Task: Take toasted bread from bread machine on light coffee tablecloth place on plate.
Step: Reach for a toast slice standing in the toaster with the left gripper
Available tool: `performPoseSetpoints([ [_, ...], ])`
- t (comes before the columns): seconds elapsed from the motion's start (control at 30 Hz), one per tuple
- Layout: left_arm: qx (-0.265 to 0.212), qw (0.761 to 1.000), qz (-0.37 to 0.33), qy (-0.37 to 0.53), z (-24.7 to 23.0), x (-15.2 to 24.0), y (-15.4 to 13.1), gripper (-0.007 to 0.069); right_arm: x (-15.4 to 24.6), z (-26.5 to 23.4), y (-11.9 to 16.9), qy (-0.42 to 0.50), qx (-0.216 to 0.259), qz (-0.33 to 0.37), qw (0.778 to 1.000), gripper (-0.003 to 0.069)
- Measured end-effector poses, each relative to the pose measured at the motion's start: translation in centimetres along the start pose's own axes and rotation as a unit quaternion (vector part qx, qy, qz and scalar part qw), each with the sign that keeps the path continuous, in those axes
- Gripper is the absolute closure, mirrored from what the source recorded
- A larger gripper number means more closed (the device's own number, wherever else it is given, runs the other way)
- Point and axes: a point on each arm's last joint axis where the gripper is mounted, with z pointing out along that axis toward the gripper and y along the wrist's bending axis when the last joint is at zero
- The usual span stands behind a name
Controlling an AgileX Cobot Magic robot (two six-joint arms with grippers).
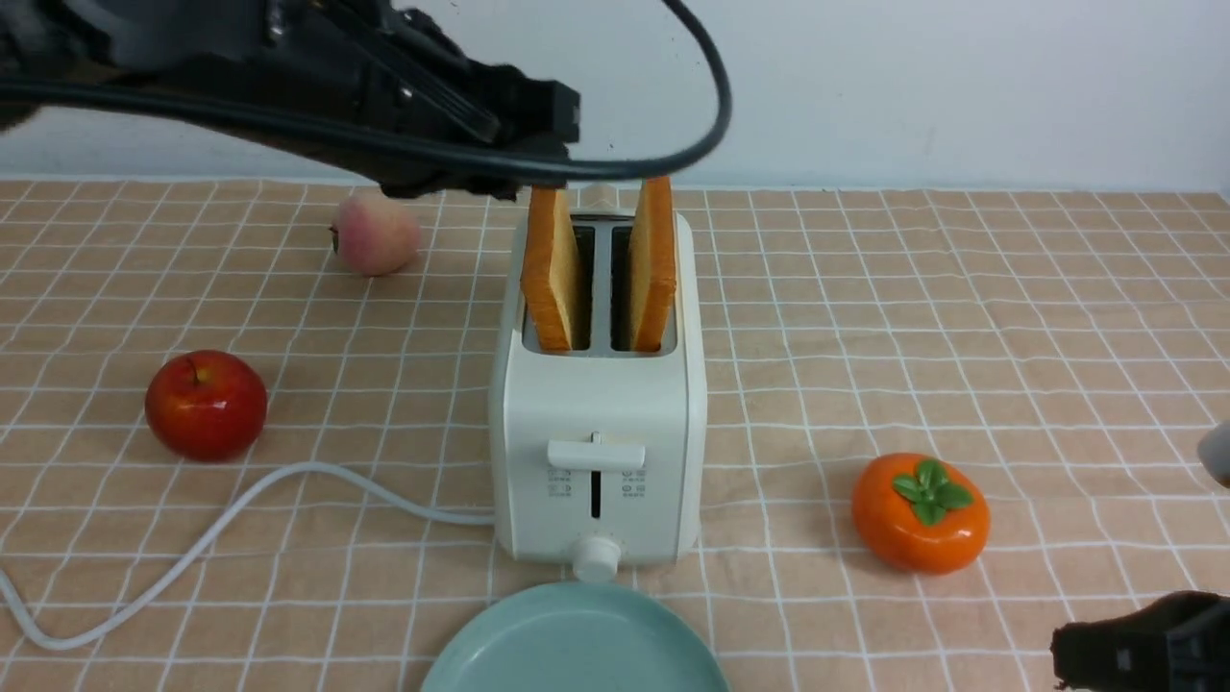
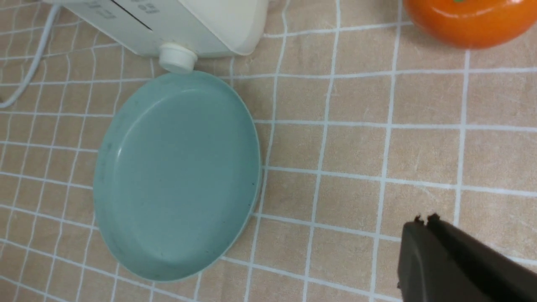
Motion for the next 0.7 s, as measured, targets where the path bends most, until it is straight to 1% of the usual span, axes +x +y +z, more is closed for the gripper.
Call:
performPoseSetpoints([
  [0.03, 0.000, 1.000, -0.002, 0.016, 1.2, 0.5, 0.1, 0.0198, -0.1, 0.0, 0.1, -0.006, -0.006, -0.002, 1.000, 0.0663],
  [0.1, -0.004, 0.999, -0.006, 0.033, 2.7, 1.0, 0.4, 0.0135, -0.2, 0.0, 0.2, -0.011, -0.013, -0.005, 1.000, 0.0662],
  [0.13, -0.006, 0.999, -0.007, 0.038, 3.4, 1.3, 0.7, 0.0116, -0.2, 0.0, 0.3, -0.013, -0.017, -0.005, 1.000, 0.0661],
  [0.2, -0.011, 0.999, -0.009, 0.041, 4.2, 1.4, 1.0, 0.0105, -0.3, 0.0, 0.5, -0.017, -0.025, -0.008, 1.000, 0.0660],
  [0.27, -0.014, 0.999, -0.006, 0.040, 4.6, 1.4, 1.2, 0.0124, -0.4, 0.0, 0.6, -0.020, -0.033, -0.008, 0.999, 0.0659],
  [0.33, -0.018, 0.999, 0.001, 0.038, 4.6, 1.3, 1.2, 0.0188, -0.4, 0.0, 0.7, -0.023, -0.037, -0.008, 0.999, 0.0658],
  [0.4, -0.021, 0.999, 0.005, 0.038, 4.7, 1.3, 1.3, 0.0281, -0.4, 0.0, 0.7, -0.024, -0.040, -0.006, 0.999, 0.0657],
  [0.43, -0.022, 0.999, 0.006, 0.038, 4.7, 1.3, 1.3, 0.0354, -0.4, 0.0, 0.7, -0.024, -0.040, -0.006, 0.999, 0.0656],
  [0.5, -0.023, 0.999, 0.008, 0.038, 4.8, 1.4, 1.4, 0.0466, -0.4, 0.0, 0.7, -0.025, -0.041, -0.005, 0.999, 0.0655],
  [0.53, -0.023, 0.999, 0.008, 0.038, 4.8, 1.4, 1.4, 0.0478, -0.4, 0.0, 0.7, -0.025, -0.041, -0.005, 0.999, 0.0655],
  [0.57, -0.024, 0.999, 0.009, 0.038, 4.8, 1.3, 1.4, 0.0566, -0.5, 0.0, 0.7, -0.025, -0.041, -0.005, 0.999, 0.0654],
  [0.63, -0.023, 0.999, 0.010, 0.035, 4.6, 1.3, 1.3, 0.0640, -0.5, 0.0, 0.7, -0.026, -0.041, -0.005, 0.999, 0.0652],
  [0.7, -0.022, 0.999, 0.011, 0.031, 4.2, 1.1, 1.2, 0.0639, -0.5, 0.0, 0.7, -0.026, -0.041, -0.005, 0.999, 0.0650],
])
